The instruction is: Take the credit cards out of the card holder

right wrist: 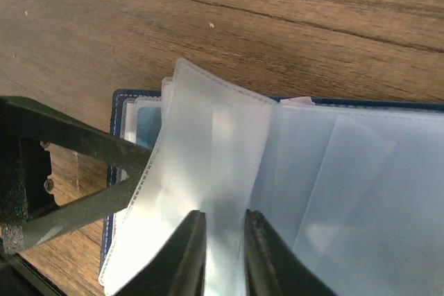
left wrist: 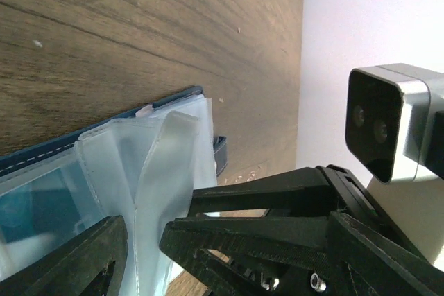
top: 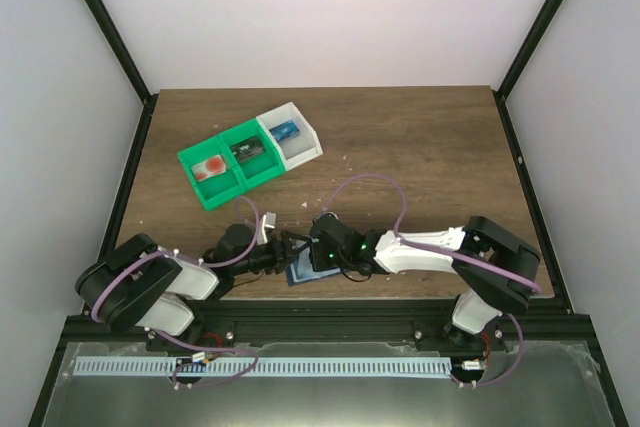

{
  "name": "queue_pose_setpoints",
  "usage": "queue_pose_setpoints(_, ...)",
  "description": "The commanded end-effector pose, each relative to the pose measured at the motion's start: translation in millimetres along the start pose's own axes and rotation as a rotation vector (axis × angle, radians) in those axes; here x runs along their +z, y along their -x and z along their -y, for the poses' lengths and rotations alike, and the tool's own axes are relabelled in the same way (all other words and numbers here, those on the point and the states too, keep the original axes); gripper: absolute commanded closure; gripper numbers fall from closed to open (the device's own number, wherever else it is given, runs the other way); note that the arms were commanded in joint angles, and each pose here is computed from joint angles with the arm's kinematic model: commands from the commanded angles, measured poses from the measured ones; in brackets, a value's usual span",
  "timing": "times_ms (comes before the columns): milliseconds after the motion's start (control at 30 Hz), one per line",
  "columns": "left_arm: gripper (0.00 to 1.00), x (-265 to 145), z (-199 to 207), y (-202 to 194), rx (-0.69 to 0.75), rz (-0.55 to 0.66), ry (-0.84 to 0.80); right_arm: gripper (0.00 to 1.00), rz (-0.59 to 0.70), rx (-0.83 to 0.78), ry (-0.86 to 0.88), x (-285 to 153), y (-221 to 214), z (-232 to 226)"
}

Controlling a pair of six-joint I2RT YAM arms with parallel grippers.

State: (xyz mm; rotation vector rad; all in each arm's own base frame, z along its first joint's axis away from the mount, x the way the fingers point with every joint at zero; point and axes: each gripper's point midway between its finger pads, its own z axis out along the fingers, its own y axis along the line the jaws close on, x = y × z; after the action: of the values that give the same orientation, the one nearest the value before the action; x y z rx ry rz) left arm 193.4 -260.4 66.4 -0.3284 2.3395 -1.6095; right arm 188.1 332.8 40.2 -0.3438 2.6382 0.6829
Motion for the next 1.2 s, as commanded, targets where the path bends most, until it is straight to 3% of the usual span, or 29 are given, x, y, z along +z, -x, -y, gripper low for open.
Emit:
queue_pose_setpoints(0,0.2,4,24,3,0.038,0.0,-0.074,0.8,0.056,0.01,0.033,-9,14,-8)
queue_pose_setpoints(500,0.2,10,34,4,0.036,-0.01,-0.109,0.64,0.132,-0.004,-0.051,-40,23,16)
queue_pose_setpoints(767,0.21,30,58,0,0.062,-0.045,-0.15,0.55,0.188,-0.013,0.003,-76,22,20)
queue_pose_setpoints(967,0.21,44,69,-6,0.082,-0.074,-0.18,0.55,0.214,-0.014,0.076,-92,18,16)
queue_pose_setpoints(1167,0.21,28,43,4,0.051,-0.015,-0.109,0.57,0.195,-0.065,0.193,-88,18,-9)
